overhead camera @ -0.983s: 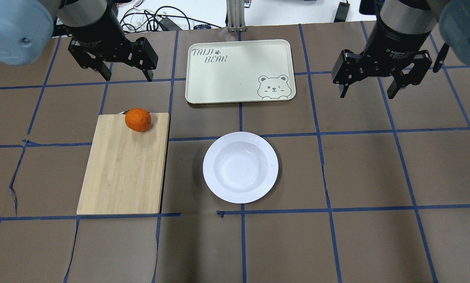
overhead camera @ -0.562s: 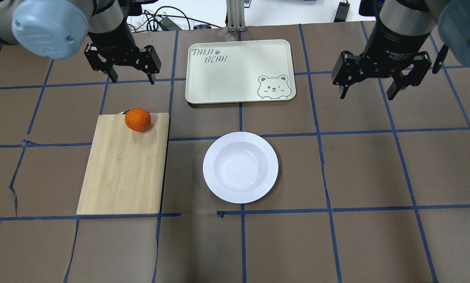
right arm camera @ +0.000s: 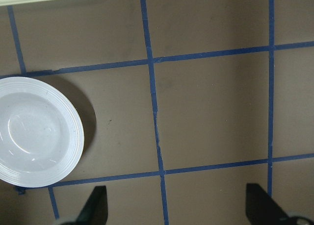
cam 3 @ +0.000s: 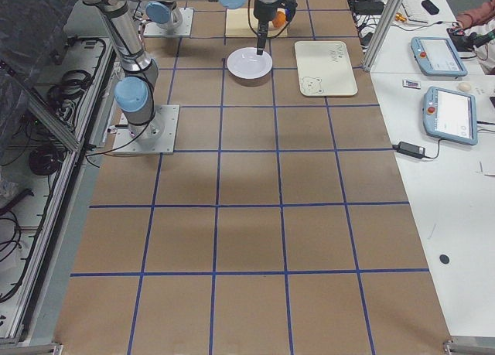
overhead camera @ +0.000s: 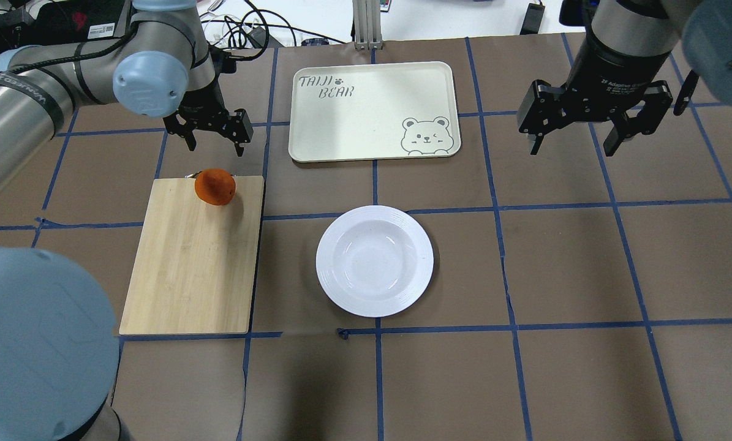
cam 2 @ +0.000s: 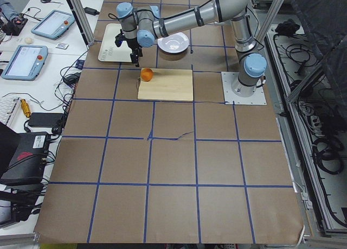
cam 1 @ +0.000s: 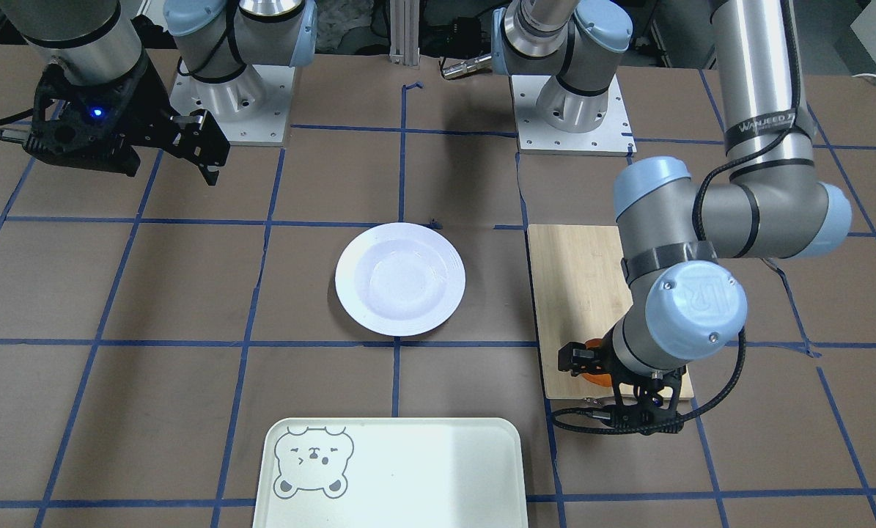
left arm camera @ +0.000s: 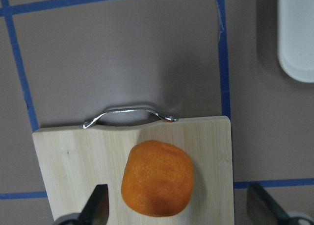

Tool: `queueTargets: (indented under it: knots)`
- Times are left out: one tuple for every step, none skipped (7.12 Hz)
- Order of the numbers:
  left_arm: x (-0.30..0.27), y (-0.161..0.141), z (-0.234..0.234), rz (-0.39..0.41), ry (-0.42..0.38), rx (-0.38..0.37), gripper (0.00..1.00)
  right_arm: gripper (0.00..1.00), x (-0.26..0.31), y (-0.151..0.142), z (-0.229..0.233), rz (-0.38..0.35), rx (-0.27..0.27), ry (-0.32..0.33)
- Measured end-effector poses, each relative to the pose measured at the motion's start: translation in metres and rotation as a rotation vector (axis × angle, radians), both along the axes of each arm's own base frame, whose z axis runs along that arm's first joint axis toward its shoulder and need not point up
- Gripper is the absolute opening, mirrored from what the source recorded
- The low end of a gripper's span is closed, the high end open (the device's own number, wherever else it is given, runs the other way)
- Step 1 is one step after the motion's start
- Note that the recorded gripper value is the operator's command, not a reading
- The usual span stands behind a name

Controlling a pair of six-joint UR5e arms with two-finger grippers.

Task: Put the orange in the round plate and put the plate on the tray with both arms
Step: 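Lower the left gripper onto the orange on the wooden board, then close the left gripper on the orange and lift it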

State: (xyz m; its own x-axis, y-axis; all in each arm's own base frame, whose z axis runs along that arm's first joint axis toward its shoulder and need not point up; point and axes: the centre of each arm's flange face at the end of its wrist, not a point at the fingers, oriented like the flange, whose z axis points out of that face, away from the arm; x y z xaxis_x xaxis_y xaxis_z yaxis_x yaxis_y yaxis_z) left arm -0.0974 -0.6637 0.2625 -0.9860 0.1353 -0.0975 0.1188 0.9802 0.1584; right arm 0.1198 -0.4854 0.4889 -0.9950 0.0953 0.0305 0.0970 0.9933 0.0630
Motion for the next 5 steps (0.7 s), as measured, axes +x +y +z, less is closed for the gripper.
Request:
queueTargets:
  knots:
    - [0.003, 0.001, -0.023, -0.024, -0.005, 0.036, 1.00, 1.00, 0.000, 0.000, 0.000, 0.000, 0.001, 0.000]
    - [0.006, 0.003, -0.037, -0.055, -0.021, 0.064, 0.98, 1.00, 0.000, 0.000, -0.001, 0.000, 0.002, 0.000]
    - [0.009, 0.005, -0.045, -0.074, -0.039, 0.084, 0.95, 1.00, 0.000, 0.000, -0.001, 0.000, 0.003, 0.000]
    - [0.010, 0.009, -0.051, -0.083, -0.050, 0.099, 0.74, 1.00, 0.000, 0.000, -0.001, 0.001, 0.004, 0.000]
    - [0.011, 0.013, -0.056, -0.085, -0.052, 0.110, 0.38, 1.00, 0.000, -0.001, -0.002, 0.001, 0.004, 0.000]
